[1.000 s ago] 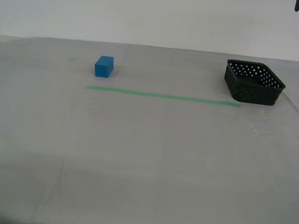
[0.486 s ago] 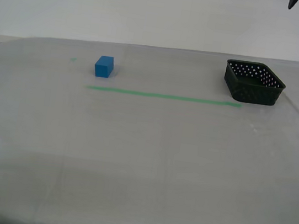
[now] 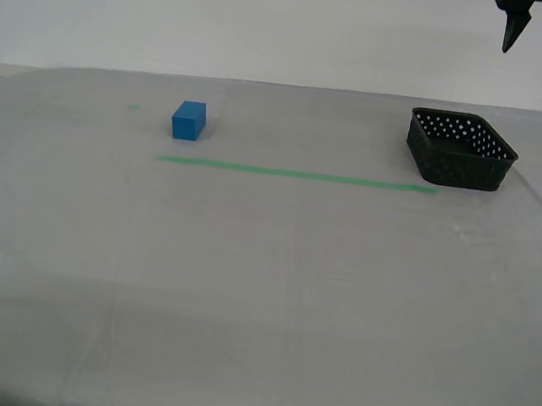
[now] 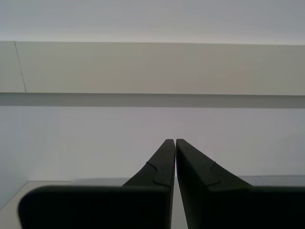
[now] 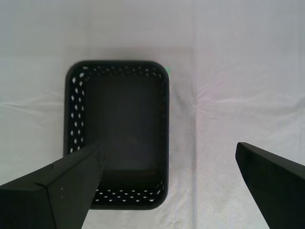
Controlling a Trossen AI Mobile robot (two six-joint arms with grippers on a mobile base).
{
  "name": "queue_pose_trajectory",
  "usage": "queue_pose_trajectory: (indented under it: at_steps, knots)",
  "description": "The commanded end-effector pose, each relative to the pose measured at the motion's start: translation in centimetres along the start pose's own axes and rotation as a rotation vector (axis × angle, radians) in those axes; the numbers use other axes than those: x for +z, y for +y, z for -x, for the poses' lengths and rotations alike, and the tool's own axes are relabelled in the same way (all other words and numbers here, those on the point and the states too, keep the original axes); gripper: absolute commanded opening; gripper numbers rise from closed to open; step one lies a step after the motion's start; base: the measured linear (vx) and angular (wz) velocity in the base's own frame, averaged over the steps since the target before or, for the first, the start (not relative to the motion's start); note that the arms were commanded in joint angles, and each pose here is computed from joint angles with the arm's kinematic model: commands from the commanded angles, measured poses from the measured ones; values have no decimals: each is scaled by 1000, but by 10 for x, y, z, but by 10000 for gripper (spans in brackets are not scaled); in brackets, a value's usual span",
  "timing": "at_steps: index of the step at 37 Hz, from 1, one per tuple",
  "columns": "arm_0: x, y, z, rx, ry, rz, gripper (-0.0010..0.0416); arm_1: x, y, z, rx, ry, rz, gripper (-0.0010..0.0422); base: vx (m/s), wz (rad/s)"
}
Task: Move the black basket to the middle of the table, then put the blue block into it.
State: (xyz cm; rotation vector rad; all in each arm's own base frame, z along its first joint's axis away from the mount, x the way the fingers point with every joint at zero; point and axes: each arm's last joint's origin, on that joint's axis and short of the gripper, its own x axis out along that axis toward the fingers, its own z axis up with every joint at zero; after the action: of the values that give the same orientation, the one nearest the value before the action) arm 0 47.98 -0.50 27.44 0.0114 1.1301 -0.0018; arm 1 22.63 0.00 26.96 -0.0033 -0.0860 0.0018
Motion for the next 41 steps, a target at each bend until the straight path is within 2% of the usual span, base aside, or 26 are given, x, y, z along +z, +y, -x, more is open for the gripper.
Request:
queue_pose_trajectory:
  at_steps: [1,11,32,41]
  knots:
    - [1,-2,-10,-1,30,-1,380,1,0,0,1,-6,-3,0,0,0]
    - [1,-3,-32,-1,65,1,380,1,0,0,0,-6,-3,0,0,0]
    - [-18,-5,-75,16,103,15,380,1,0,0,1,-6,-3,0,0,0]
    - [-24,-4,-91,16,84,-11,380,1,0,0,1,-5,-3,0,0,0]
